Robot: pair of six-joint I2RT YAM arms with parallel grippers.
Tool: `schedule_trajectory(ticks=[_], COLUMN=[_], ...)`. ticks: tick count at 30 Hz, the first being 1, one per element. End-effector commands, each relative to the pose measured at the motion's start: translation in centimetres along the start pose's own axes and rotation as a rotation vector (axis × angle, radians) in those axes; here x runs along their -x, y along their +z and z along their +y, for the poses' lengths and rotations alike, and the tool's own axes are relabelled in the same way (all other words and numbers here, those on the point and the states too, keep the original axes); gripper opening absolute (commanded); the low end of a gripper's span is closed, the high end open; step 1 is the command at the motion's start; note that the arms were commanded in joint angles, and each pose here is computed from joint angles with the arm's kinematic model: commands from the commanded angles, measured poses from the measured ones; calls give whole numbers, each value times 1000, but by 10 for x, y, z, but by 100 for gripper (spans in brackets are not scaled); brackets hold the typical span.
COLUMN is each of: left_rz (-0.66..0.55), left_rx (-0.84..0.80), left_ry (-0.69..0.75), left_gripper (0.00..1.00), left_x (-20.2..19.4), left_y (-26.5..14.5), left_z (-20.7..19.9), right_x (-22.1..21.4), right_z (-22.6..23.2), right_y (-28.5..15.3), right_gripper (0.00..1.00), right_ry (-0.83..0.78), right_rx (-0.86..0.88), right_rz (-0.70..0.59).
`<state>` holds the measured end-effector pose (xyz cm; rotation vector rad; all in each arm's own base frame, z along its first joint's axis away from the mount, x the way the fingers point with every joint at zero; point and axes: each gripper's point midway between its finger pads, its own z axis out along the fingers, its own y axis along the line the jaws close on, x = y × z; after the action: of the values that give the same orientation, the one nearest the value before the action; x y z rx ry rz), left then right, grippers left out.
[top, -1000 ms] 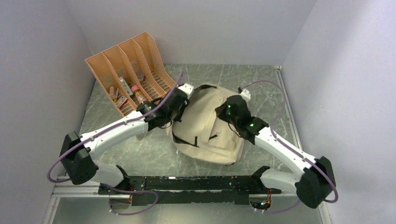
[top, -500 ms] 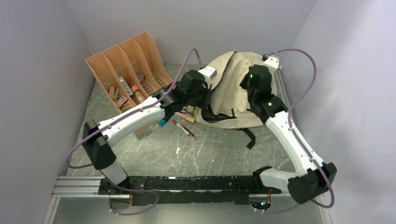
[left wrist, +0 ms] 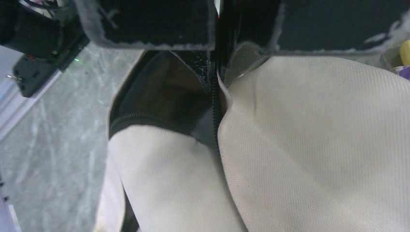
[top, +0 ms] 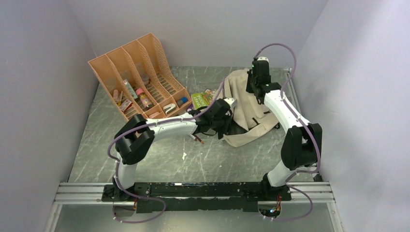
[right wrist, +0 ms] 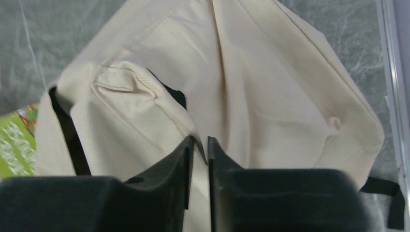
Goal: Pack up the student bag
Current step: Adjust the student bag at the center of the board.
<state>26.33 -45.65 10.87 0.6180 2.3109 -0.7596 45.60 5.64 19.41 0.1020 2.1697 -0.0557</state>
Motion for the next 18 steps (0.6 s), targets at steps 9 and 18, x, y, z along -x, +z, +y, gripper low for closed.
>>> schedule_trajectory(ticks=[9,18], left_rz=[-56,-87], left_rx=[-44,-87], left_ry=[-190,-270], left_gripper=[5,5], left_x=[-46,-56], left_y=[23,20], left_z=[38,50], right_x=[-45,-96], right_z=[18,89], right_y=[-42,-110], right_gripper=[56,85], right_ry=[28,-113], right_rx=[199,352], right_rz=[27,43])
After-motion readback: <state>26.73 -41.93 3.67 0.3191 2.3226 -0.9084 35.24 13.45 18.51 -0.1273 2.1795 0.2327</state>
